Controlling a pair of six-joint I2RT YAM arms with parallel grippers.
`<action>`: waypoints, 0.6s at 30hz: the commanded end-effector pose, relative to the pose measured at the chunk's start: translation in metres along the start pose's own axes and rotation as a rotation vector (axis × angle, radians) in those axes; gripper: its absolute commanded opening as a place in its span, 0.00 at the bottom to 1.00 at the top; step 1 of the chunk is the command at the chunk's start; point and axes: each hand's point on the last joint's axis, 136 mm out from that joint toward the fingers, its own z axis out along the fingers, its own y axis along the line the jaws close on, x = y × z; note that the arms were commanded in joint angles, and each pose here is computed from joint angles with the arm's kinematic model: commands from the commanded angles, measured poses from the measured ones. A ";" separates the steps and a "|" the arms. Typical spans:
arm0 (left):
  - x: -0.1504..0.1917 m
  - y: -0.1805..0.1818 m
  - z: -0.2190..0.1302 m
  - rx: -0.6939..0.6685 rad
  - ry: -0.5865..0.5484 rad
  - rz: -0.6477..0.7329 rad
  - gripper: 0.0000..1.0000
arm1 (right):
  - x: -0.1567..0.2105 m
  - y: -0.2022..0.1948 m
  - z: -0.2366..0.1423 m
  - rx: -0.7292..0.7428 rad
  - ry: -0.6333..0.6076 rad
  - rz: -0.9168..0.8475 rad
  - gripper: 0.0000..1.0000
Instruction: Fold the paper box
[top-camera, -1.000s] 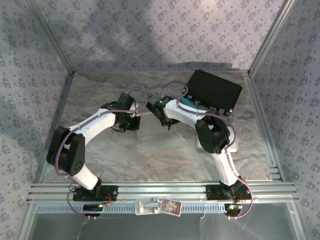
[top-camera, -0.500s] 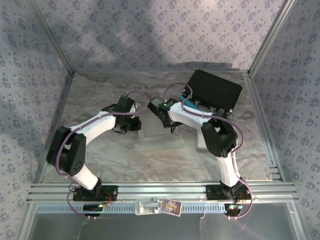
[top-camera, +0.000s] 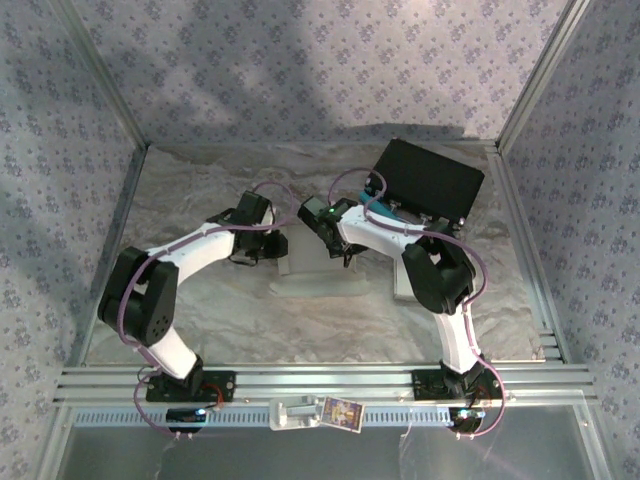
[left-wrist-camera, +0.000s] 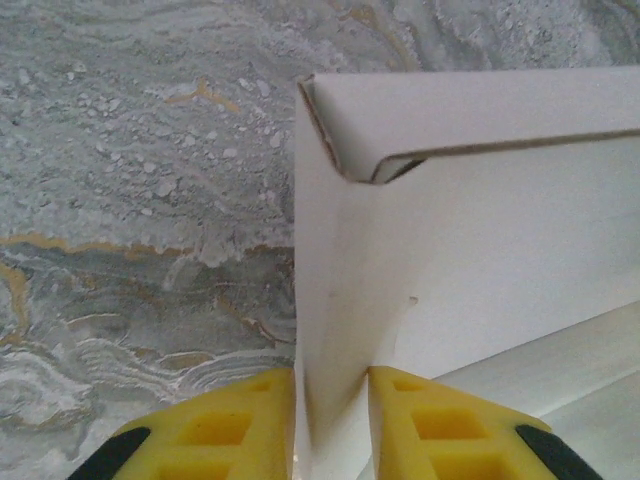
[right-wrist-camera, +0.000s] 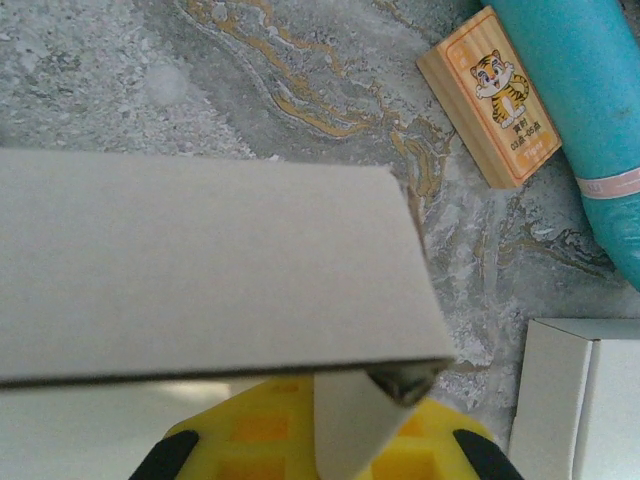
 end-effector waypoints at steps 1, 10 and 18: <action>0.000 0.006 0.006 -0.007 -0.006 -0.012 0.30 | 0.009 -0.005 -0.001 0.009 0.023 -0.036 0.00; 0.007 0.010 0.014 -0.012 0.013 -0.008 0.24 | 0.010 -0.003 -0.001 -0.003 0.025 -0.035 0.00; 0.009 0.024 0.015 -0.168 0.012 0.003 0.14 | 0.009 -0.004 -0.003 0.013 0.016 -0.036 0.00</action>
